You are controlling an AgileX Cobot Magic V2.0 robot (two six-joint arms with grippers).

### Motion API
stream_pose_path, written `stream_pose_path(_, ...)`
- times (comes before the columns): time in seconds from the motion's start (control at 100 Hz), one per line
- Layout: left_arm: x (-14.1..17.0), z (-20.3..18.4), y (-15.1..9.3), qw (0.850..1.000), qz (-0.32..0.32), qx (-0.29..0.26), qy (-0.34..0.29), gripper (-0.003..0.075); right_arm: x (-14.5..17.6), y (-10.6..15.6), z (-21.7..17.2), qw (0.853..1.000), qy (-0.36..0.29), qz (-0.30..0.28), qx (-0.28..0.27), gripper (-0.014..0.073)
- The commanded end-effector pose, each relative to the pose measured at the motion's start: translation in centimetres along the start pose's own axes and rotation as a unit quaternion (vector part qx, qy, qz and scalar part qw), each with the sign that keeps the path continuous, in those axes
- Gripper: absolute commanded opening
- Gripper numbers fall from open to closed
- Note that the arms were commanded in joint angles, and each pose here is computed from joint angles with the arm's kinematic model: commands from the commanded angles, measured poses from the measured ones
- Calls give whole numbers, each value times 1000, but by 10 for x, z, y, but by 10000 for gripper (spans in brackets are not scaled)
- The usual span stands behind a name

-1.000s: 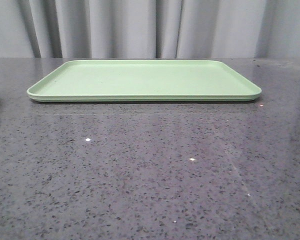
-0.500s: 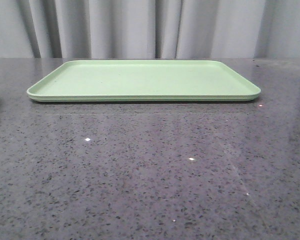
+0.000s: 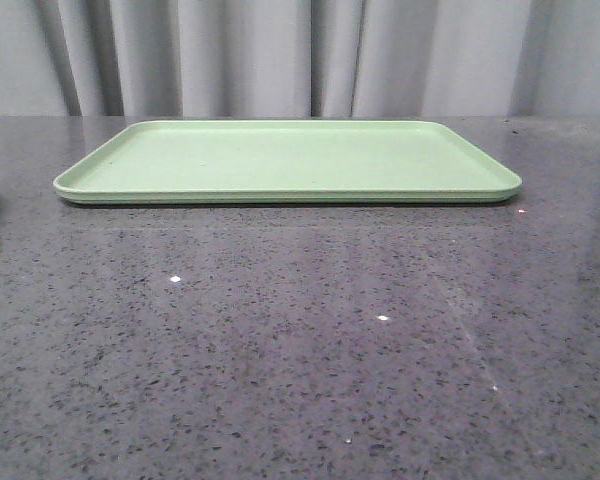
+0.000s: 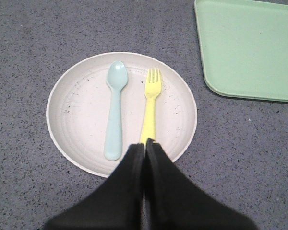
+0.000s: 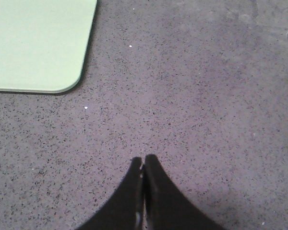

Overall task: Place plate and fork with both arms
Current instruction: 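Move the left gripper above the white plate holding spoon and fork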

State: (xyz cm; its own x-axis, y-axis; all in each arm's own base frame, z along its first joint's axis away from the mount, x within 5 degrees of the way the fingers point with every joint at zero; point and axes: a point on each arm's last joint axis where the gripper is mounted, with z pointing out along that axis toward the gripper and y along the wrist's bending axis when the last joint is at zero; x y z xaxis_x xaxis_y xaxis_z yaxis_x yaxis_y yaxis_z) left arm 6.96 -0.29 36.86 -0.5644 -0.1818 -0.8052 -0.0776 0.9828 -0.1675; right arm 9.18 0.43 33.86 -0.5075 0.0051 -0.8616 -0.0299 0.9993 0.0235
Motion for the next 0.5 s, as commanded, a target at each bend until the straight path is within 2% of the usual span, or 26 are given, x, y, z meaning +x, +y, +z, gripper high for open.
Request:
stream_pose_path(0.0, -13, -5, -3, 999, -3, 10, -41, -20, -14, 0, -4, 999, -41, -6, 3, -69)
stream_pose_path(0.17, -13, -5, -3, 999, -3, 10, -38, -13, -14, 0, -4, 999, -39, -6, 3, -63)
stream_pose_path(0.24, -13, -5, -3, 999, -3, 10, -38, 43, -14, 0, -4, 999, -38, -6, 3, -28)
stream_pose_path(0.31, -13, -5, -3, 999, -3, 10, -38, 160, -14, 0, -4, 999, -37, -6, 3, 62)
stream_pose_path(0.43, -13, -5, -3, 999, -3, 9, -38, 453, -14, 0, -4, 999, -37, -6, 3, 295)
stream_pose_path(0.49, -13, -5, -2, 999, 0, 4, -39, 539, -14, 0, -4, 999, -37, -6, 3, 391)
